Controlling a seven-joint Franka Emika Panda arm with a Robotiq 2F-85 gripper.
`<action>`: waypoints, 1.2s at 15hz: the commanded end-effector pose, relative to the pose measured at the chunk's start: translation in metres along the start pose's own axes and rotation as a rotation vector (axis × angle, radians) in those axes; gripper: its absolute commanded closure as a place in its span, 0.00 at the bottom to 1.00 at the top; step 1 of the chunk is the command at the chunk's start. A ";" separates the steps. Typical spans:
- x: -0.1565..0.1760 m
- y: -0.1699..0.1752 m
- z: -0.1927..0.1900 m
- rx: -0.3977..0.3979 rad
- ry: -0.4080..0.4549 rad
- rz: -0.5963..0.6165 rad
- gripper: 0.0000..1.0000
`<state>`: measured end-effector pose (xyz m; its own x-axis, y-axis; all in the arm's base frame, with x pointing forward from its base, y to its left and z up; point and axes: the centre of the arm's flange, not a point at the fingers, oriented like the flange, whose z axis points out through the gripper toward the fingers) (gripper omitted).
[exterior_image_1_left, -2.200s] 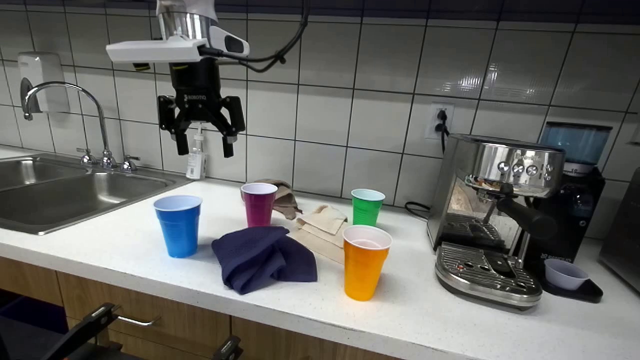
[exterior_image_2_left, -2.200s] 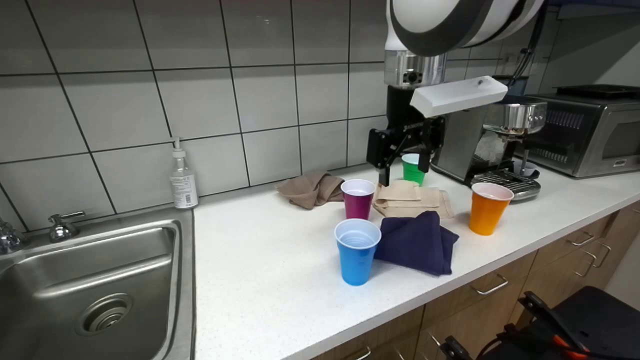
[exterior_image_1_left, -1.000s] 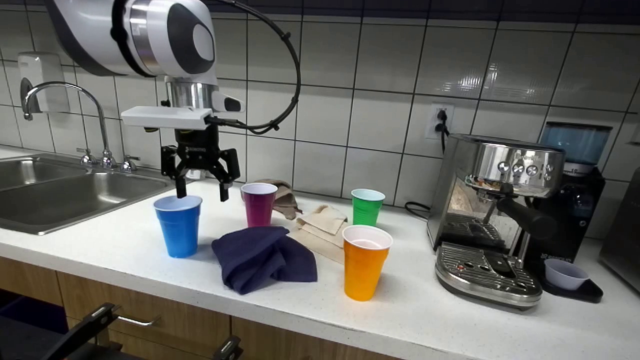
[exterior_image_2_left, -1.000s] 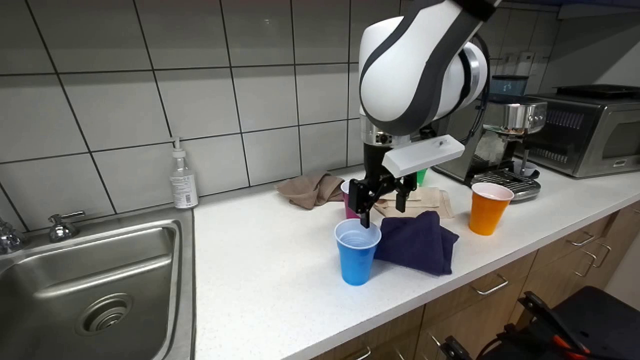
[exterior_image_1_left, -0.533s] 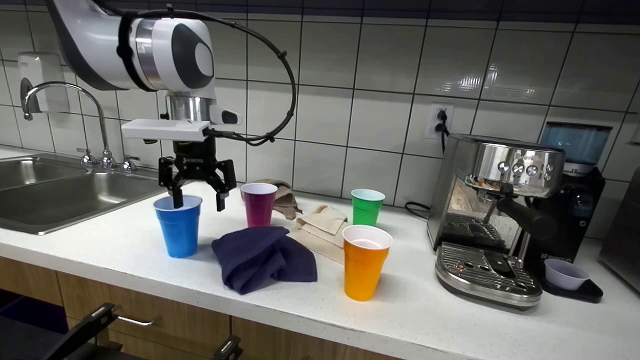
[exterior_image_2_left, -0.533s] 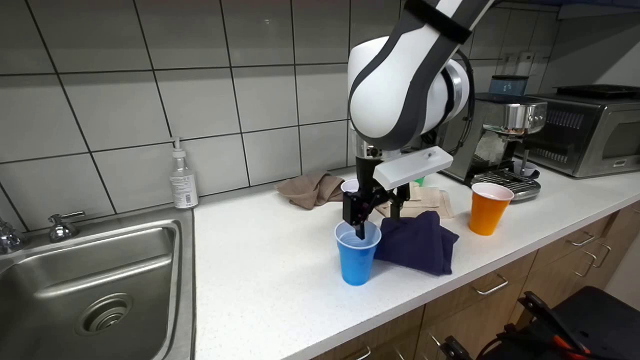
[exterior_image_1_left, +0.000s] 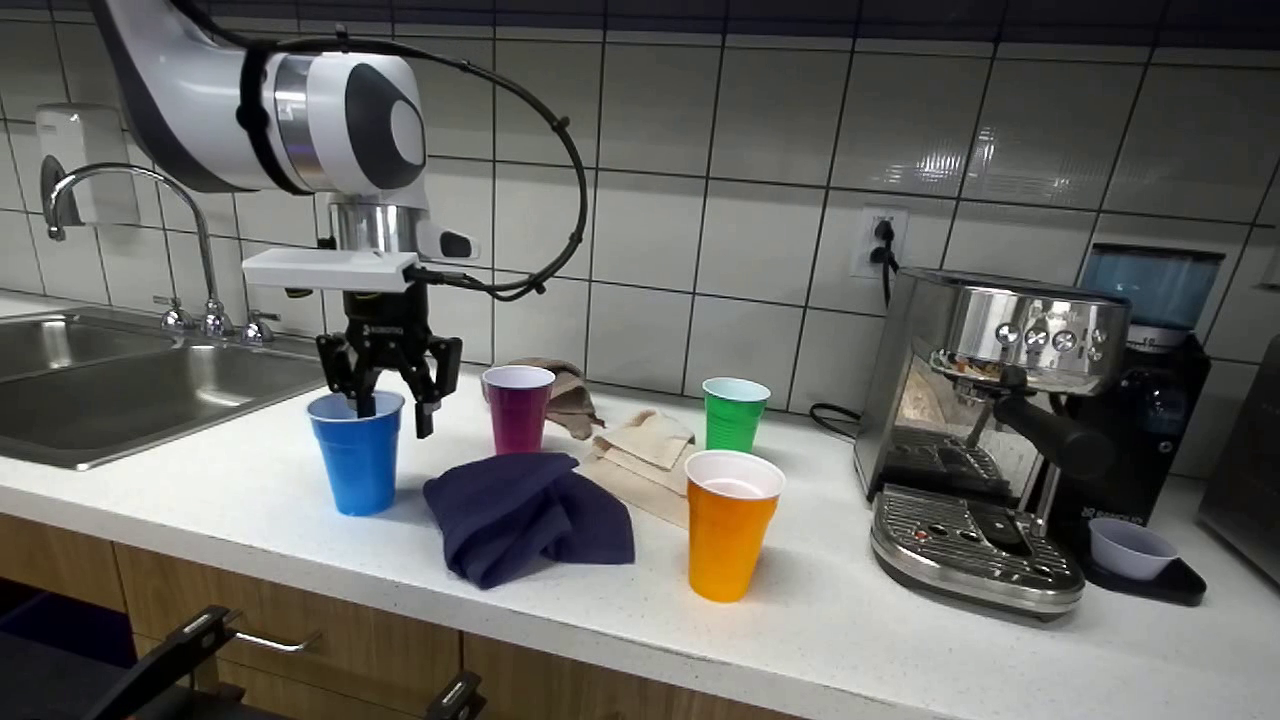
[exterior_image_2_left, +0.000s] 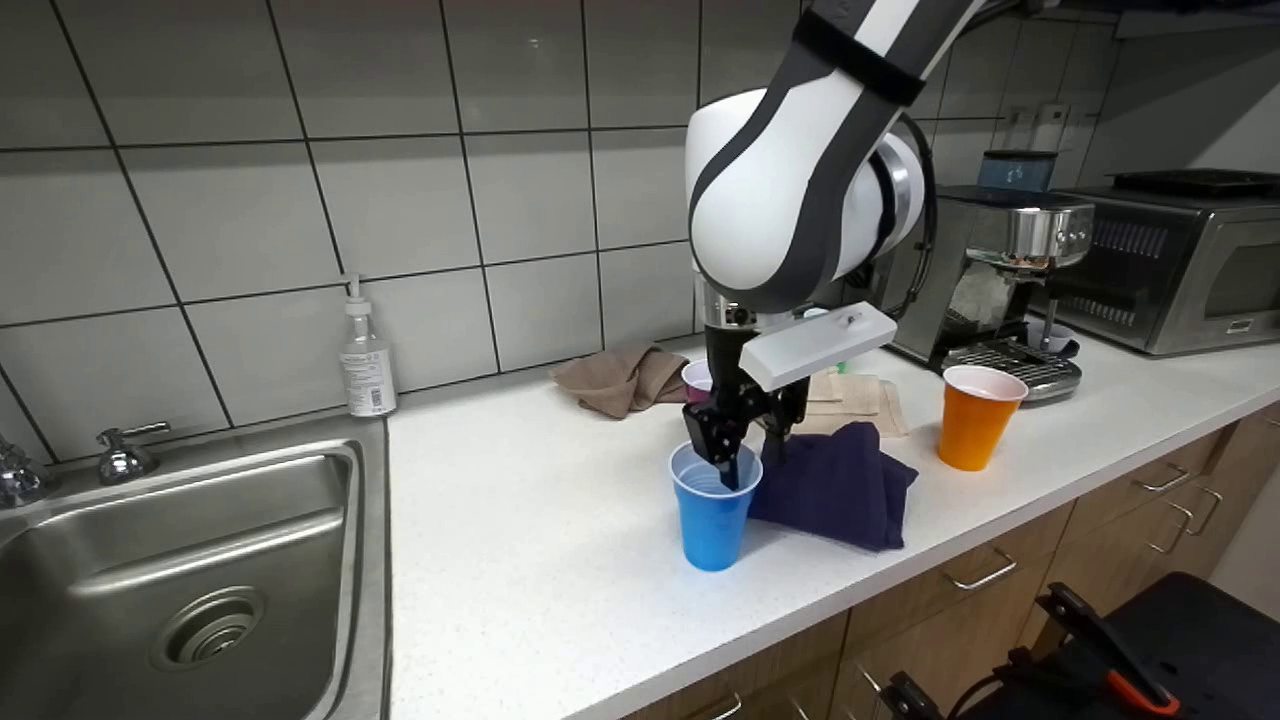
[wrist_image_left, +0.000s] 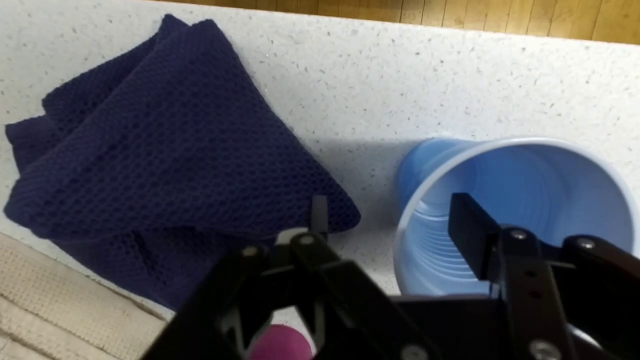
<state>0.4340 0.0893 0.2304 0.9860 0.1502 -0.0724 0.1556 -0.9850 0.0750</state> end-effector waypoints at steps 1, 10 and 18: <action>0.005 -0.002 -0.001 -0.017 0.006 0.013 0.66; 0.002 0.000 -0.010 -0.005 0.015 0.012 0.99; -0.004 0.012 -0.064 0.100 0.039 0.060 0.99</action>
<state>0.4399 0.0884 0.2595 0.9949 0.0946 -0.0355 0.0950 -0.9954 0.0109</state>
